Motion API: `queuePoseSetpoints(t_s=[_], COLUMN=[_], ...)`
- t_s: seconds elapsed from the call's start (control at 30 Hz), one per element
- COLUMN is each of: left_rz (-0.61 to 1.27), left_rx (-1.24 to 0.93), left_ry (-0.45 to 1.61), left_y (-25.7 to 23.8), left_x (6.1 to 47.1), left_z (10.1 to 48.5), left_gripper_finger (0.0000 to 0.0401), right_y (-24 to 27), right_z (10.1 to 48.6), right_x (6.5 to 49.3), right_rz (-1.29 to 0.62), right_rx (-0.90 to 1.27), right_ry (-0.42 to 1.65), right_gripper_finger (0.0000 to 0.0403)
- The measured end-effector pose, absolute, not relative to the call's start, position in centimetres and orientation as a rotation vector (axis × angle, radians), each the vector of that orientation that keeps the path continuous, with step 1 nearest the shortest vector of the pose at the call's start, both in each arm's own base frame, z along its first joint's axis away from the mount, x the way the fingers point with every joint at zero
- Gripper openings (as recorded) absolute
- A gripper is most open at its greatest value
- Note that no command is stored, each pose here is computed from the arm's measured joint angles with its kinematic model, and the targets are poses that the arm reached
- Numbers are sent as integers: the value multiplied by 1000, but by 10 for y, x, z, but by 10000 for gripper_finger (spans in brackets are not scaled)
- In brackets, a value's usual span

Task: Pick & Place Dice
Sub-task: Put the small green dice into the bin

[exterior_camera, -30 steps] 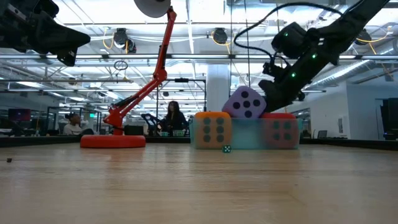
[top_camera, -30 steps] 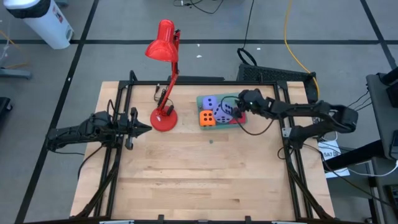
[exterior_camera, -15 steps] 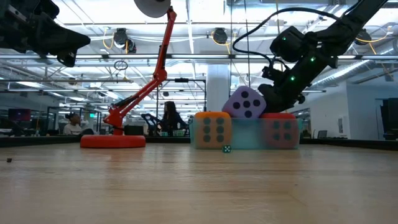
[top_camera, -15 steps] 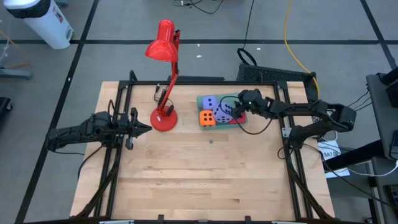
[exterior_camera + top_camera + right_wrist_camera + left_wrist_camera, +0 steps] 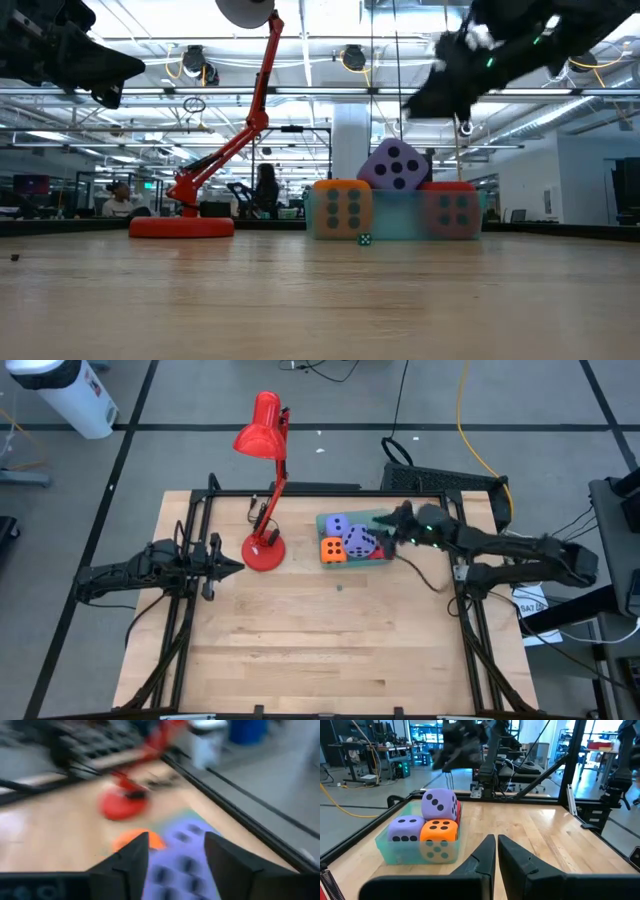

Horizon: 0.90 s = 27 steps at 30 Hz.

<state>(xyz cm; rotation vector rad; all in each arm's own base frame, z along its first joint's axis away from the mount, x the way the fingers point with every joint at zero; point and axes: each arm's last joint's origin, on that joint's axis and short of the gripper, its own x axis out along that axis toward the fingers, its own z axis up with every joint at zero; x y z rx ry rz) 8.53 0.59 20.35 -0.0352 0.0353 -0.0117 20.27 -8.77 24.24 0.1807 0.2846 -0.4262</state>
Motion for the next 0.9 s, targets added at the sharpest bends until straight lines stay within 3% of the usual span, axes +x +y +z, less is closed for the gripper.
queuePoseSetpoints(t_s=[0.2, 0.37, 0.57, 0.9], left_rz=[-11, -11, -11, -10], left_rx=[-37, -39, -41, -41], left_ry=[36, 38, 38, 43], left_y=[6, 6, 6, 6], left_x=[85, 85, 85, 85], left_z=[203, 203, 203, 203], left_gripper_finger=[28, 28, 28, 28], right_y=[-34, 4, 24, 11], right_z=[279, 281, 270, 234], right_x=[192, 181, 171, 144], right_rz=[-157, 20, 133, 70], right_rx=[76, -26, -104, -92], right_ry=[70, -2, -102, -179], right_gripper_finger=[91, 13, 18, 1])
